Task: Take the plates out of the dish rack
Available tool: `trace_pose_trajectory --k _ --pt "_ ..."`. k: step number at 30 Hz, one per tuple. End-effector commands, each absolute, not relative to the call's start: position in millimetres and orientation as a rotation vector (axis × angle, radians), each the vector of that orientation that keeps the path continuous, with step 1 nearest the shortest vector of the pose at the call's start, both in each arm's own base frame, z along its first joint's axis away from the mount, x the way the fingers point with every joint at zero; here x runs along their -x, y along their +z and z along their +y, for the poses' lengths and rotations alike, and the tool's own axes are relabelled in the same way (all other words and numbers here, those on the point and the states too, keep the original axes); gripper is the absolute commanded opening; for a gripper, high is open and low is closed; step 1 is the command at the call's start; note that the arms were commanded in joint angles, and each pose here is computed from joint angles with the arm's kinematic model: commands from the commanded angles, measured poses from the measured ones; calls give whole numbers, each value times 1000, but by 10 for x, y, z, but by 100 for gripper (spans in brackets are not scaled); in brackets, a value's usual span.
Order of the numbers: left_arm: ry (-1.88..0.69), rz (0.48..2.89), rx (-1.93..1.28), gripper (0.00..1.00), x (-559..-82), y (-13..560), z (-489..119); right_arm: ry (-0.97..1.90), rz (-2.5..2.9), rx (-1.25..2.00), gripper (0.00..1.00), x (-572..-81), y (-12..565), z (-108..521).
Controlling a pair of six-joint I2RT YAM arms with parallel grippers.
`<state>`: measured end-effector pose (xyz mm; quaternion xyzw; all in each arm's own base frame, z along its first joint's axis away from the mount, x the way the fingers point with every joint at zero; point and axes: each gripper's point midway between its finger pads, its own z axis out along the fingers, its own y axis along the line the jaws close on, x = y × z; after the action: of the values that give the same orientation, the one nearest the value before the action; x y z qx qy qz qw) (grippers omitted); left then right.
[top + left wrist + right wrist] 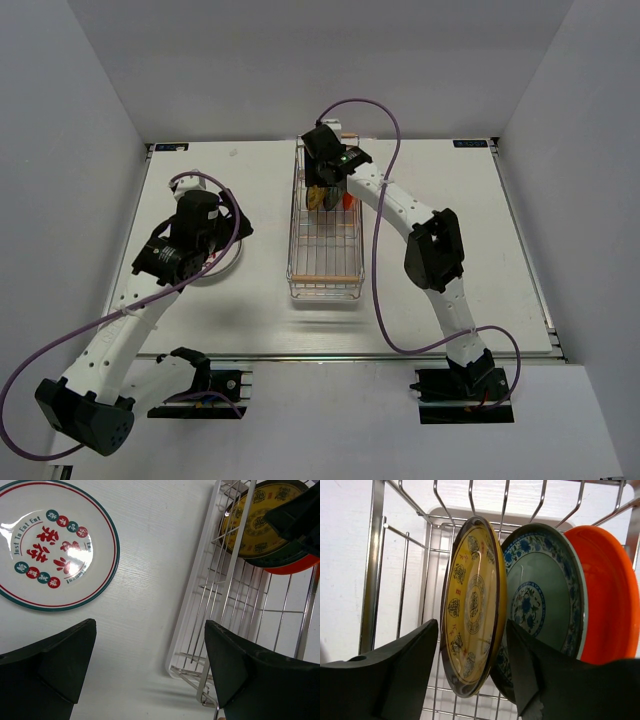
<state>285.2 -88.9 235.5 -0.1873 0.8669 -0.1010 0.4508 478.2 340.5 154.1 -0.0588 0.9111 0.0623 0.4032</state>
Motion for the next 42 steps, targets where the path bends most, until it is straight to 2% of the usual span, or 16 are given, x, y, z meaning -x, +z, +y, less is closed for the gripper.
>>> trace_pose_trajectory --k 1,6,13,17,23,35,39,42 --pt "-247 2135 474 98 -2819 2346 -863 159 2228 73 62 -4923 1715 3392" --pt "-237 2138 481 98 -2829 2335 -854 147 2214 62 41 -4941 1734 3379" --pt "-225 2132 503 98 -2823 2345 -823 137 2185 53 33 -4946 1871 3333" --pt "-230 2123 506 98 -2823 2377 -821 150 2158 42 24 -4930 2043 3305" --pt "-244 2125 495 98 -2807 2378 -856 175 2122 37 19 -4888 2293 3270" --pt "-251 2129 490 98 -2819 2361 -875 246 2010 6 17 -4665 3053 3150" --pt "-245 2133 489 98 -2822 2346 -873 240 1966 -43 17 -4608 3323 2897" --pt "-243 2138 486 98 -2817 2340 -873 214 1976 -116 17 -4578 3298 2673"
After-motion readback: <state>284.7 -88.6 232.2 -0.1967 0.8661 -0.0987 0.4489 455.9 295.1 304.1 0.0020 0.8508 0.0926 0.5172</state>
